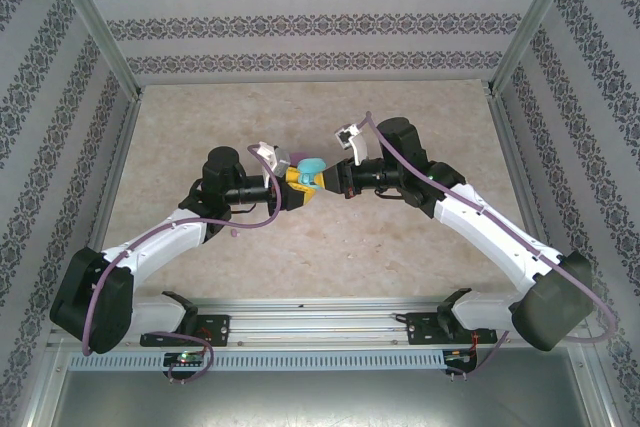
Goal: Insert the wireless bluetooth earbuds into the charging case
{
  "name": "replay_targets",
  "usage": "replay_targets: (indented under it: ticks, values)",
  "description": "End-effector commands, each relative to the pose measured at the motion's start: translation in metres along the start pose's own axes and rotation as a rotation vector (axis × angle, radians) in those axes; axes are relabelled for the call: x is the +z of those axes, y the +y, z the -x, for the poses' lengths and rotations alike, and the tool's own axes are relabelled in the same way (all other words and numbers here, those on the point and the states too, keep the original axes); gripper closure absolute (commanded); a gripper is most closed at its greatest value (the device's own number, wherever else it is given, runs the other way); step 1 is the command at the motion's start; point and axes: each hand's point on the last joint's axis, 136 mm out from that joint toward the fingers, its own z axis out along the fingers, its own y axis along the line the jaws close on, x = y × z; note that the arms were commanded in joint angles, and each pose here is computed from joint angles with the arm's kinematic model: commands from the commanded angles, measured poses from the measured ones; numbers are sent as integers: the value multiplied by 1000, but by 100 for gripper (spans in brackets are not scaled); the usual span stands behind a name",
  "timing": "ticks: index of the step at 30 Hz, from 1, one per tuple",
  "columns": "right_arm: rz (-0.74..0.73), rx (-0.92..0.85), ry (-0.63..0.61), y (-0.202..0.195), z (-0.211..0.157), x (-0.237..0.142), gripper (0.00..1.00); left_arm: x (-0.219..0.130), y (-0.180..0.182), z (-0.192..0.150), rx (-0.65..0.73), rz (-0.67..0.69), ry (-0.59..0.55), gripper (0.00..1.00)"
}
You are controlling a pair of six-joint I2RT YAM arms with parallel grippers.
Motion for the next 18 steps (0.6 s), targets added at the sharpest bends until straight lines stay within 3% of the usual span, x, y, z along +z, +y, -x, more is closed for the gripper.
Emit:
replay_targets:
  ticks: [1,18]
  values:
    - [-33,-2,15,-8,0,-1,93,1,-14,24,71,-53,-62,87]
    - [-40,-12,8,-9,7,-1,93,1,-16,26,69,-59,-64,87]
